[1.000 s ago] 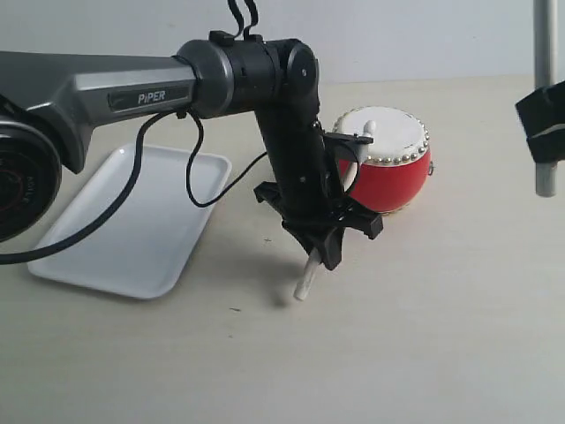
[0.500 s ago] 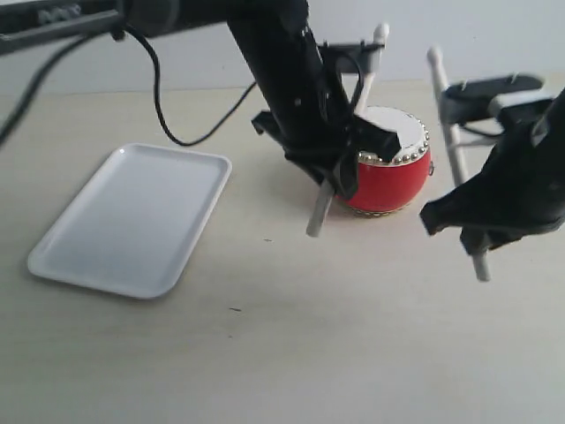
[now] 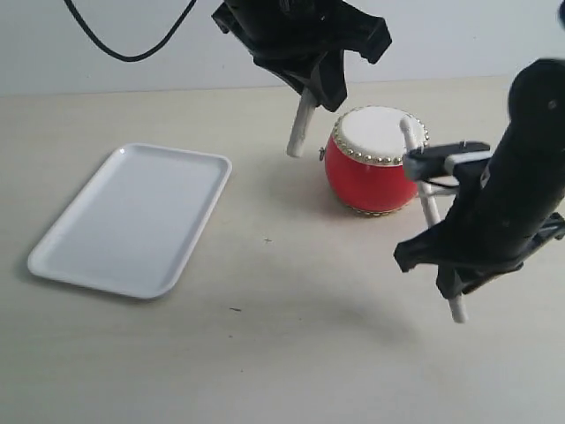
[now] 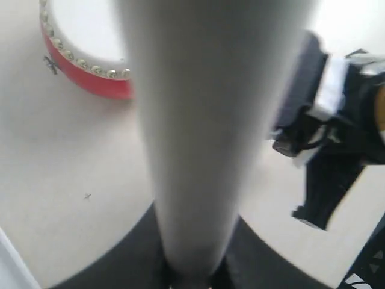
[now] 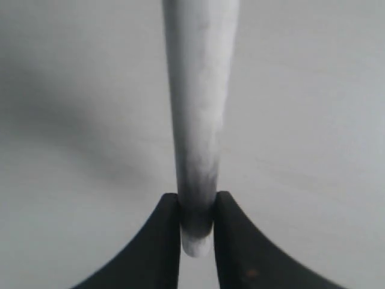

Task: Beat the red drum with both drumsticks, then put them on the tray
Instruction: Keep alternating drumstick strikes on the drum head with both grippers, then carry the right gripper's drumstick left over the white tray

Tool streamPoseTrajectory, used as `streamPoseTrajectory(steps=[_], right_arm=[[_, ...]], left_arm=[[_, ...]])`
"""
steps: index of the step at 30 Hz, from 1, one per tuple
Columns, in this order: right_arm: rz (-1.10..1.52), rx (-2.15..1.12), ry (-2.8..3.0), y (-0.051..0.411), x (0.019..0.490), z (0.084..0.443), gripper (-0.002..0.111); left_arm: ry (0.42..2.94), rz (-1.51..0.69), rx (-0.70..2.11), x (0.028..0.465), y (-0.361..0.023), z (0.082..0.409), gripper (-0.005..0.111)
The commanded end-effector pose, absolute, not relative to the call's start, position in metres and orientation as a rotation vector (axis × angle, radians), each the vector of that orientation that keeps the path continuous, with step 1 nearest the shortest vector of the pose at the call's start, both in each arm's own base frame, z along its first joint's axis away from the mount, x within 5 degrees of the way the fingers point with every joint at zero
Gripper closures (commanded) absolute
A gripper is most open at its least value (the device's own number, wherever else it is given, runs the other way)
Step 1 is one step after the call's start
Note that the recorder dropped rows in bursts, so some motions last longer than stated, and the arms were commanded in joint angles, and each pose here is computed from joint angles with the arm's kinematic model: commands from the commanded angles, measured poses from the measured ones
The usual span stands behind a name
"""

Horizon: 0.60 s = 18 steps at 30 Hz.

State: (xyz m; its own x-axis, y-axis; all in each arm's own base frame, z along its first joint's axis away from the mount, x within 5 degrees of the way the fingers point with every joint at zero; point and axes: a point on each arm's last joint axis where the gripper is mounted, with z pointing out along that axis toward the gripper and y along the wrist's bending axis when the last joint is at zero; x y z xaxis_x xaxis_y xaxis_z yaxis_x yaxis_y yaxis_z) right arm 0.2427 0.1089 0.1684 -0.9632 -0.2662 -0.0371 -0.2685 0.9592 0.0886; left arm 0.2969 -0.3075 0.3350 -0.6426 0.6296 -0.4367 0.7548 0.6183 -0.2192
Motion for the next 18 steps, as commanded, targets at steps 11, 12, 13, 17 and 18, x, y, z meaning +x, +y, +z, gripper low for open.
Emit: streamPoseTrajectory(steps=[11,12,13,17,18], right_arm=[[0.767,-0.429,2.716,0.159,0.242,0.298,0.108],[0.775,-0.464,2.716,0.167,0.245,0.3,0.108],[0.78,-0.493,2.722,0.174,0.247,0.3,0.108],[0.803,-0.614,2.727,0.211,0.257,0.297,0.108],[0.804,-0.643,2.726,0.22,0.26,0.296,0.108]], left_arm=[[2.628,-0.406,0.741,0.246,-0.143,0.368,0.107],[2.637,-0.4,0.718,0.24,-0.134,0.366,0.107],[2.644,-0.393,0.703,0.233,-0.127,0.363,0.107],[2.678,-0.368,0.641,0.209,-0.101,0.352,0.107],[2.684,-0.364,0.618,0.203,-0.095,0.349,0.107]])
